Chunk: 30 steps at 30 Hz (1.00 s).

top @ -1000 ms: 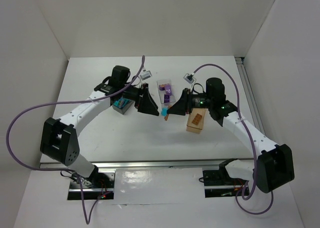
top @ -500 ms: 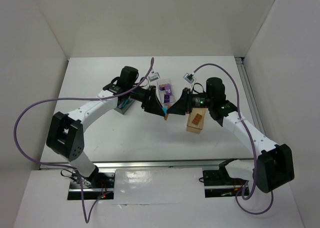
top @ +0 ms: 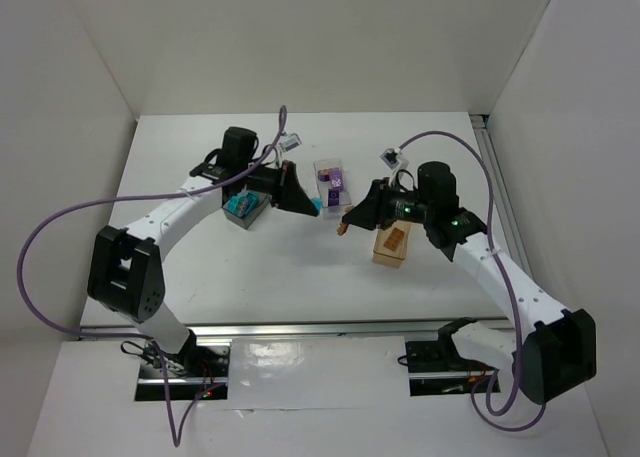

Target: Sort the legos into containers by color

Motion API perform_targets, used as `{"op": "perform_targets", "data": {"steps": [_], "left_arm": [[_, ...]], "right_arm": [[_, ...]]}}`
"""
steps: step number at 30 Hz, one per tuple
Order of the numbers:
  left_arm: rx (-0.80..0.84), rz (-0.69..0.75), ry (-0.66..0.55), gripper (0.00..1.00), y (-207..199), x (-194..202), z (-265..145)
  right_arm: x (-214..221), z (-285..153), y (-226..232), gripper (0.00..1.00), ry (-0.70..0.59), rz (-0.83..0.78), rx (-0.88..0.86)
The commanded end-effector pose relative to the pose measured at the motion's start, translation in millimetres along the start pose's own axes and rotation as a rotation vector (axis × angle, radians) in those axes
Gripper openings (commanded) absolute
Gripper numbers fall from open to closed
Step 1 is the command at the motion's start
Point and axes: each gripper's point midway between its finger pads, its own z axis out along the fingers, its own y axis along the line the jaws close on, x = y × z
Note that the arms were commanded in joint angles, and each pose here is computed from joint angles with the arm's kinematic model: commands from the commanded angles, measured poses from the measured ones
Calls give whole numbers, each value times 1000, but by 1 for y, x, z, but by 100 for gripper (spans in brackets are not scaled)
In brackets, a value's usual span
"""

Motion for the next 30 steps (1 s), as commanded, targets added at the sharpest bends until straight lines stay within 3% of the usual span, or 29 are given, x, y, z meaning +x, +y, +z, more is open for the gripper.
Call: {"op": "perform_targets", "data": {"steps": [1,3,5,6,10,18,21,22,23,26,28,29,30], "left_arm": [[-190,-23,-63,0,24,-15,-31],[-394,-57,-91,0,57,-25,-49],[-581,-130,-60,0,81,-19,-65],[-760,-139,-65,0,103,-19,-85],[-1095,-247,-60,0,147,-5,-127],[-1296,-338,-17,0,190,21,-144],[-1320,-363,-19,0,199,26,-144],[-1321,-371,-25,0,199,26,-143],[-1341,-388,-19,0,207,29,-143],[-1367,-385,-20,5,214,26,-145],[-1381,-412,3,22,219,31,-145],[-1381,-419,-4,45,219,31,-144],[-1382,-422,1,56,222,31,-143]], "right_arm": [[-1,-13,-28,1,-55,6,212],[-9,-20,-52,4,-108,50,364],[-7,-41,-96,4,-142,124,645],[-10,-48,-107,4,-162,160,732],[4,-64,-140,4,-136,191,930],[34,-65,-171,6,-74,228,1039],[38,-66,-178,33,-61,229,1068],[42,-67,-180,47,-52,232,1073],[42,-65,-182,73,-50,232,1074],[38,-68,-182,92,-61,226,1092],[35,-70,-182,99,-66,223,1103],[26,-71,-179,99,-91,215,1101],[20,-71,-175,99,-110,211,1092]]}}
